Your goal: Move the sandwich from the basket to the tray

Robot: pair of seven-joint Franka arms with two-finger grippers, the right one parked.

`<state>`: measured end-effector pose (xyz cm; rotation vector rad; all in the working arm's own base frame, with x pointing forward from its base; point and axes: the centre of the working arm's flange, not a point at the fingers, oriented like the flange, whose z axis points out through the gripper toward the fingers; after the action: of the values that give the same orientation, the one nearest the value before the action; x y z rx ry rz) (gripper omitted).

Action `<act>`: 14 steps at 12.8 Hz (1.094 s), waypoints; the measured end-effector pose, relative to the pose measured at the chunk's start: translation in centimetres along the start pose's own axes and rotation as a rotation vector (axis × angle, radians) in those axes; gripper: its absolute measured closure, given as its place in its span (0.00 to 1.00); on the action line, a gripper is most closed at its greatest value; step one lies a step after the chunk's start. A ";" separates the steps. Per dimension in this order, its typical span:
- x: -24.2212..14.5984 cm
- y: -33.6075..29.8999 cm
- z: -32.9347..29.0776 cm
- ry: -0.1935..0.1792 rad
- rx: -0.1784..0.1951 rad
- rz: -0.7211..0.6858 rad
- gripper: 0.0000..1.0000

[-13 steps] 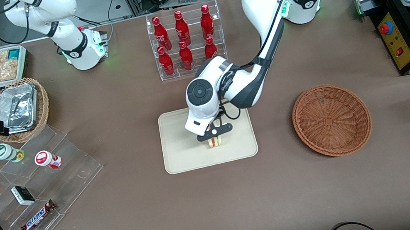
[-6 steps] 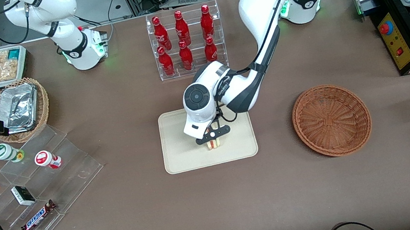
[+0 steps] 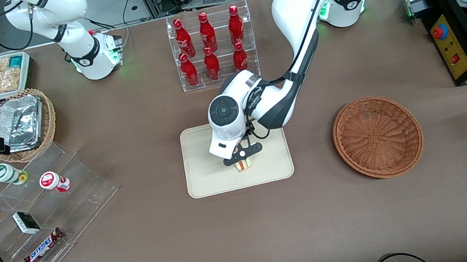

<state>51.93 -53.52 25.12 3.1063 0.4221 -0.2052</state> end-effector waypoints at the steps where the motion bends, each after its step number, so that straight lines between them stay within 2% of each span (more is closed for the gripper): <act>1: 0.2 0.1 -0.7 0.003 -0.003 -0.003 0.12; 2: 0.4 0.1 -1.8 0.007 -0.006 -0.005 0.01; 7: 0.0 -1.0 -11.1 0.035 -0.026 -0.010 0.00; 11: 2.0 -4.8 -16.1 0.024 0.022 0.074 0.00; 14: 6.1 -10.2 -18.9 -0.004 0.066 0.071 0.00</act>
<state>57.48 -41.73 43.30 3.1786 0.3101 -0.2299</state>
